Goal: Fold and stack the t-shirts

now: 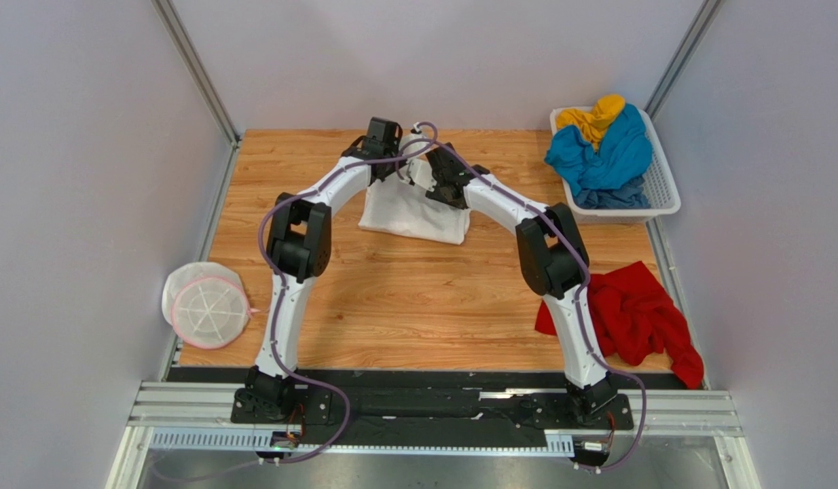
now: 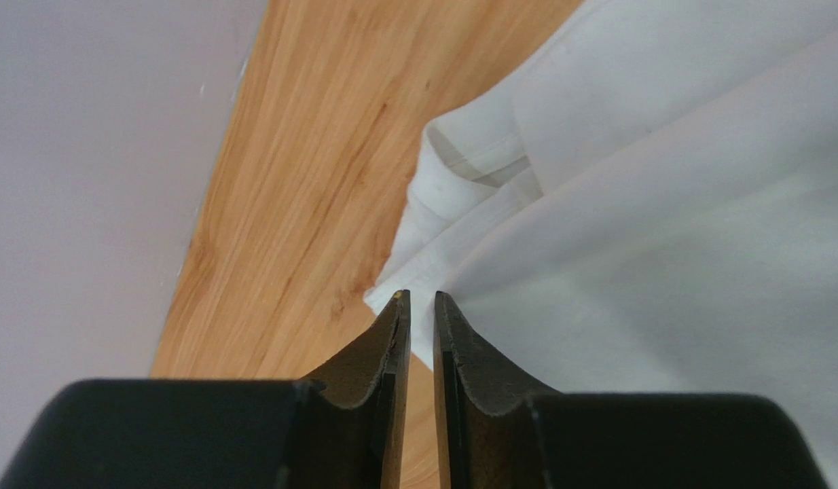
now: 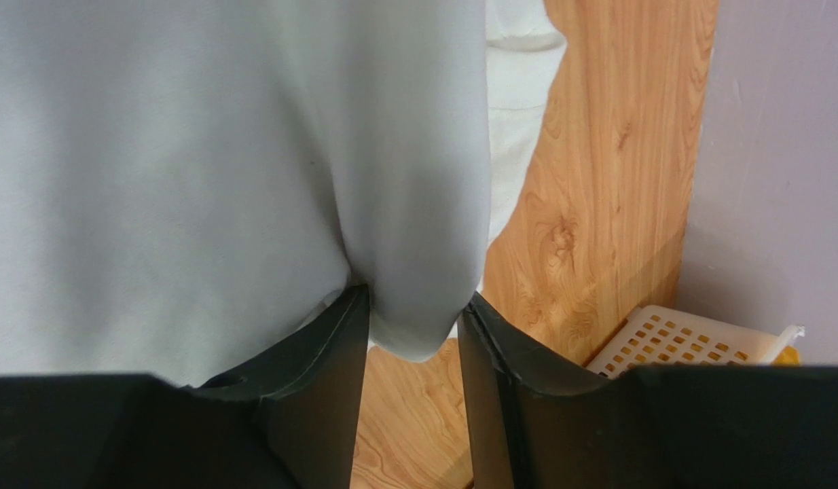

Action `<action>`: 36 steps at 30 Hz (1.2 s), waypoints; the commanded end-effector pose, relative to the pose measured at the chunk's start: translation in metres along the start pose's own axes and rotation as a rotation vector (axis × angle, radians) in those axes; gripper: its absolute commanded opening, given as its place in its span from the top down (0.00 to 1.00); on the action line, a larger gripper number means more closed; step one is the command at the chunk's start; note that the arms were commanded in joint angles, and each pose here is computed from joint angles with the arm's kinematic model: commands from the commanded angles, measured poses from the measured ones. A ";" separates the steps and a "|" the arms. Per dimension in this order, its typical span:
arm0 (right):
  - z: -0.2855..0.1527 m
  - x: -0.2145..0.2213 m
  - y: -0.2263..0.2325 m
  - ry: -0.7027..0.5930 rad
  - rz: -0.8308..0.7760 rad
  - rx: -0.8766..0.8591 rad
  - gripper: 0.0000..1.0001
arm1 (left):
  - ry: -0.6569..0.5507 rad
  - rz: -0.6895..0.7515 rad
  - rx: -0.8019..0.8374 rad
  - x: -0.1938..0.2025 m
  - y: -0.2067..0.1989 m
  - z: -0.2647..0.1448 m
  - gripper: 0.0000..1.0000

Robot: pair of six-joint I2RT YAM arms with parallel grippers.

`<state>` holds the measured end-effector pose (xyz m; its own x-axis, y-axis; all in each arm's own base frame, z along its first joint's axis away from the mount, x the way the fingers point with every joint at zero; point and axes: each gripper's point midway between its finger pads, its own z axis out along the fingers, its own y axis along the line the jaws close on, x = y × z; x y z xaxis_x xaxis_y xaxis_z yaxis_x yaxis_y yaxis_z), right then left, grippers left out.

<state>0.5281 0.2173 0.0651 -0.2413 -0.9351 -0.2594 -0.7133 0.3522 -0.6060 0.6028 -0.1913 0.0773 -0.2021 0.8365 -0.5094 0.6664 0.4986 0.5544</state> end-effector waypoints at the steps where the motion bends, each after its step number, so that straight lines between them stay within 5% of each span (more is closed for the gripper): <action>1: 0.003 0.003 -0.050 0.006 0.078 0.151 0.57 | -0.012 -0.010 -0.053 -0.006 0.017 -0.010 0.77; 17: 0.017 0.011 -0.078 0.035 0.124 0.233 0.50 | -0.005 -0.027 -0.143 -0.009 0.026 -0.019 0.77; 29: -0.041 0.017 -0.094 -0.016 0.300 0.264 0.36 | -0.028 -0.127 -0.183 -0.021 0.043 -0.084 0.72; 36: -0.085 0.038 -0.090 -0.021 0.423 0.270 0.32 | -0.001 -0.198 -0.029 -0.012 0.009 -0.115 0.59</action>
<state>0.5409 0.1593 0.1265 -0.4354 -0.7998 -0.4133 -0.4767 0.5942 -0.6478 0.5631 -0.1635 0.1491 -0.2920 0.7682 -0.5697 0.5408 0.6239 0.5641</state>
